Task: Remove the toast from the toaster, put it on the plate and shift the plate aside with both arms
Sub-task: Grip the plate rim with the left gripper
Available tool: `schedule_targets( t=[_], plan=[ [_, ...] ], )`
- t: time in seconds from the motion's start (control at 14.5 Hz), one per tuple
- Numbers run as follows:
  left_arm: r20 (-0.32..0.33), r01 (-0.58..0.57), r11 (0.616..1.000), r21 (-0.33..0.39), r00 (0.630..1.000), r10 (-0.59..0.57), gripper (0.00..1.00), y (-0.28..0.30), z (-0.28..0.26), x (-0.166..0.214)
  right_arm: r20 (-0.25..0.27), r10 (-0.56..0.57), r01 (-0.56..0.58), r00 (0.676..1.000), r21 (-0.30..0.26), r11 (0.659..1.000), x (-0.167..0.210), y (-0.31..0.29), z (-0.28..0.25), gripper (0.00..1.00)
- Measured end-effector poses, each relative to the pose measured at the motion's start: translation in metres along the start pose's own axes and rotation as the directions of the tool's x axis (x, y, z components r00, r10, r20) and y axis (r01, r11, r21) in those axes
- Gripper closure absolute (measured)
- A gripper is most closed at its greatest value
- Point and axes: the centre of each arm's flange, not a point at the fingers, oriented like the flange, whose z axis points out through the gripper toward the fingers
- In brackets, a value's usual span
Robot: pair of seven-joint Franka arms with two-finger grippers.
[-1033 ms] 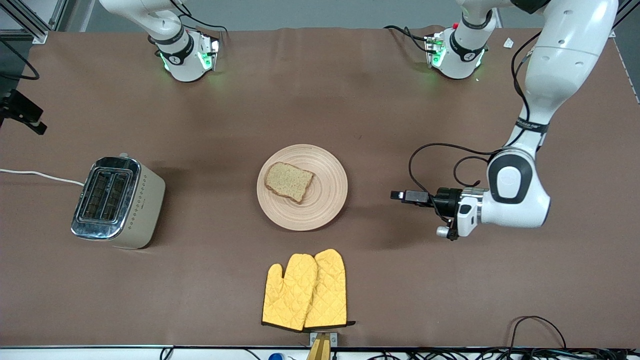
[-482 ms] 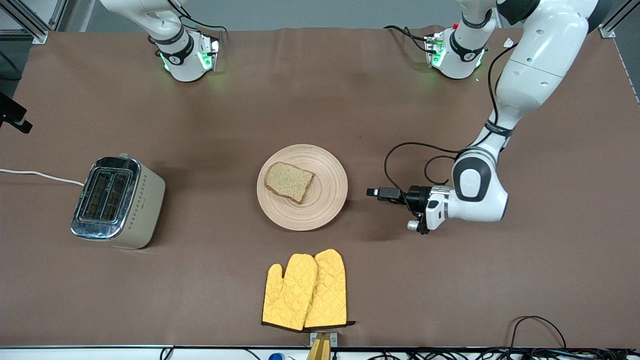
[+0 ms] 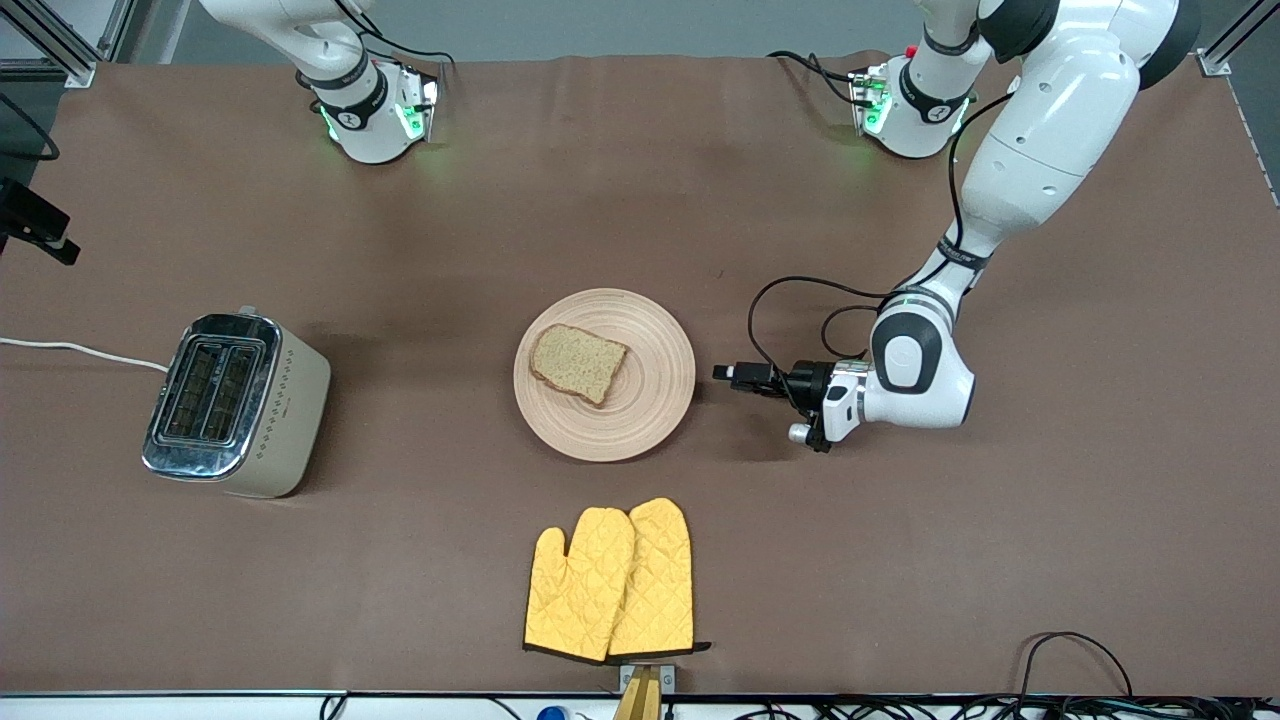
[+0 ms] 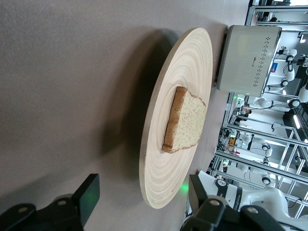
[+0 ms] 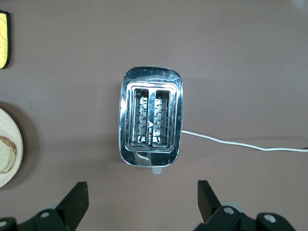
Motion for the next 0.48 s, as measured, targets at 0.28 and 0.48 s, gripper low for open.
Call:
schedule_targets(
  t=[0.28, 0.48],
  plan=[
    [-0.014, 0.0, 1.0, -0.005, 1.0, 0.0, 0.26, 0.006, 0.025, -0.003, -0.007, -0.035, 0.035, 0.999, -0.011, 0.999, 0.005, -0.022, -0.005, 0.0],
    [-0.029, 0.008, 1.0, 0.009, 1.0, -0.007, 0.29, 0.002, 0.039, -0.005, 0.011, -0.05, 0.05, 0.999, -0.012, 0.999, 0.005, -0.031, -0.004, 0.0]
  ],
)
